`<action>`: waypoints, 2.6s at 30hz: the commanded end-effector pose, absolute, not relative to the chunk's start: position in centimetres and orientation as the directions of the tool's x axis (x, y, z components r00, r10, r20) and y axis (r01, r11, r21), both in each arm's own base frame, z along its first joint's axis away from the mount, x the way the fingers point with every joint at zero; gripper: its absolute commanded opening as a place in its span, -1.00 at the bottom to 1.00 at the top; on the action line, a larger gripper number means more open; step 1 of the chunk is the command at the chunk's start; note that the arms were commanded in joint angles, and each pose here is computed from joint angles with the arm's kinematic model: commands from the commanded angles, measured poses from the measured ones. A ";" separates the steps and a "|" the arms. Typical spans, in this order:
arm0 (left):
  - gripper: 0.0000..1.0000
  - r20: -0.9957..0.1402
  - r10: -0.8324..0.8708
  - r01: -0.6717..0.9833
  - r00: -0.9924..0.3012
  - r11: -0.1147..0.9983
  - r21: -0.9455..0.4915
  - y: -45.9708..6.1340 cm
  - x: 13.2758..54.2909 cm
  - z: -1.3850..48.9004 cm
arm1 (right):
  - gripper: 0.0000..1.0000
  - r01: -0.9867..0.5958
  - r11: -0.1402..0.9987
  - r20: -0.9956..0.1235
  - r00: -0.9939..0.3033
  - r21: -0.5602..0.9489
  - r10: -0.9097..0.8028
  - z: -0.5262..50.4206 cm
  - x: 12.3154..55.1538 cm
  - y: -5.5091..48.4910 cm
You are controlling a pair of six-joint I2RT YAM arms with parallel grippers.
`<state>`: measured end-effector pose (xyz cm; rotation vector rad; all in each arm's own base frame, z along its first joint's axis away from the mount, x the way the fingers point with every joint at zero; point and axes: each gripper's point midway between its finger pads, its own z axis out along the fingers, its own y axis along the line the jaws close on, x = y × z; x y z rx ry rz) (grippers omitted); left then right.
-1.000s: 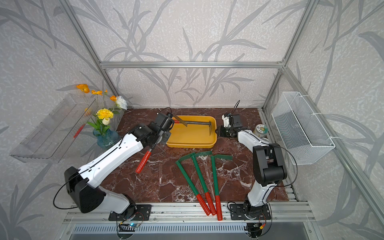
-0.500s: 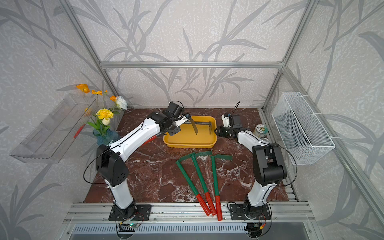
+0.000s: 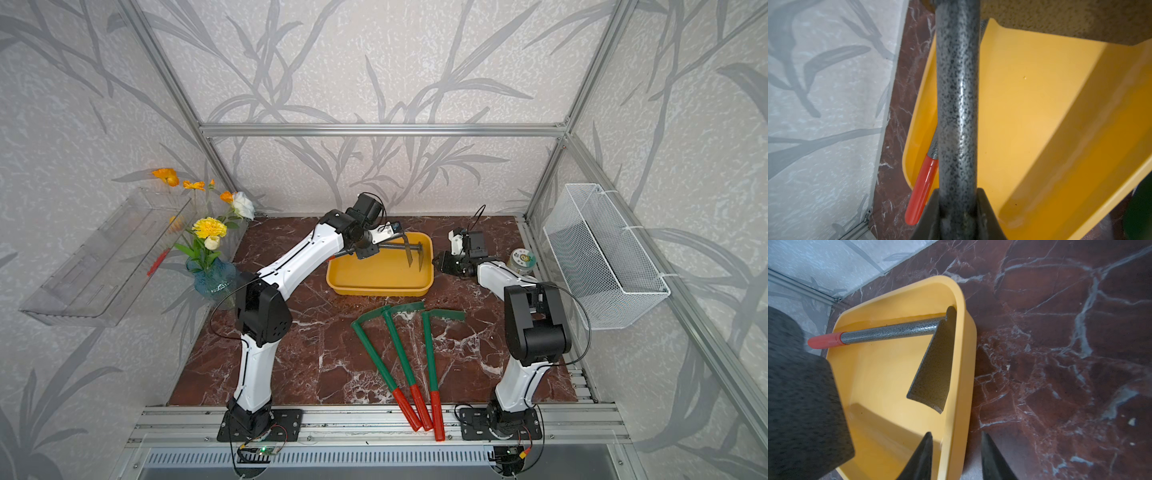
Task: Put the small hoe into the storage box
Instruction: Place the hoe in the storage box.
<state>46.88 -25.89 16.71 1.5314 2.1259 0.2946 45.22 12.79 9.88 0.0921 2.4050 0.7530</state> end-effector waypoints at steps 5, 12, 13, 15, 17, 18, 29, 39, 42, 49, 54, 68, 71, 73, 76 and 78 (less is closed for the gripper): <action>-1.00 -0.273 0.947 0.831 -0.172 0.288 0.477 -26.5 47.5 17.5 | -0.22 -0.127 0.814 -0.541 -0.803 0.566 0.250 10.3 44.7 13.1; -1.00 -0.275 0.955 0.855 -0.114 0.235 0.463 -28.0 48.5 16.2 | -0.22 -0.128 0.812 -0.537 -0.805 0.570 0.250 10.1 44.5 13.2; -1.00 -0.276 0.955 0.855 -0.107 0.230 0.464 -28.2 48.8 15.8 | -0.22 -0.126 0.812 -0.536 -0.806 0.570 0.251 10.0 44.5 13.2; -1.00 -0.274 0.957 0.857 -0.099 0.222 0.464 -28.6 49.3 14.9 | -0.22 -0.128 0.811 -0.537 -0.806 0.571 0.251 10.0 44.5 13.2; -1.00 -0.277 0.956 0.858 -0.094 0.219 0.465 -28.9 49.8 14.3 | -0.21 -0.125 0.810 -0.533 -0.808 0.572 0.252 9.8 44.4 13.2; -1.00 -0.281 0.956 0.860 -0.090 0.216 0.462 -29.2 49.9 14.0 | -0.22 -0.124 0.811 -0.533 -0.808 0.572 0.252 9.8 44.4 13.2; -1.00 -0.248 0.968 0.872 -0.030 0.147 0.467 -29.6 50.6 11.4 | -0.22 -0.119 0.797 -0.515 -0.817 0.592 0.260 8.9 44.5 13.5; -0.85 -0.210 0.978 0.869 0.009 0.097 0.486 -30.6 51.1 8.5 | -0.22 -0.121 0.798 -0.513 -0.819 0.590 0.255 8.6 44.5 13.6; -0.81 -0.203 0.979 0.871 0.012 0.090 0.483 -30.7 51.1 7.7 | -0.22 -0.125 0.802 -0.517 -0.819 0.584 0.249 8.6 44.4 13.5; -0.63 -0.177 0.984 0.869 0.018 0.072 0.490 -30.2 51.1 6.8 | -0.21 -0.122 0.799 -0.510 -0.823 0.590 0.251 8.2 44.5 13.6; -0.23 -0.166 0.986 0.867 0.013 0.071 0.493 -30.1 51.2 6.2 | -0.22 -0.123 0.798 -0.511 -0.822 0.590 0.252 8.2 44.6 13.6; 0.10 -0.222 0.973 0.764 -0.067 0.193 0.615 -29.4 54.1 11.4 | -0.22 -0.122 0.798 -0.509 -0.824 0.590 0.250 8.1 44.6 13.6; 0.12 -0.236 0.969 0.724 -0.075 0.216 0.655 -29.2 54.7 14.0 | -0.22 -0.124 0.796 -0.511 -0.821 0.592 0.253 8.2 44.7 13.6; 0.12 -0.251 0.964 0.695 -0.082 0.236 0.679 -29.0 55.0 15.8 | -0.21 -0.126 0.795 -0.513 -0.820 0.594 0.253 8.4 44.6 13.7; 0.13 -0.277 0.956 0.659 -0.093 0.267 0.703 -28.6 55.0 18.5 | -0.22 -0.128 0.795 -0.519 -0.816 0.592 0.255 8.9 44.6 13.6; 0.13 -0.287 0.953 0.648 -0.099 0.281 0.709 -28.5 54.7 19.6 | -0.22 -0.131 0.796 -0.523 -0.813 0.592 0.255 9.1 44.5 13.6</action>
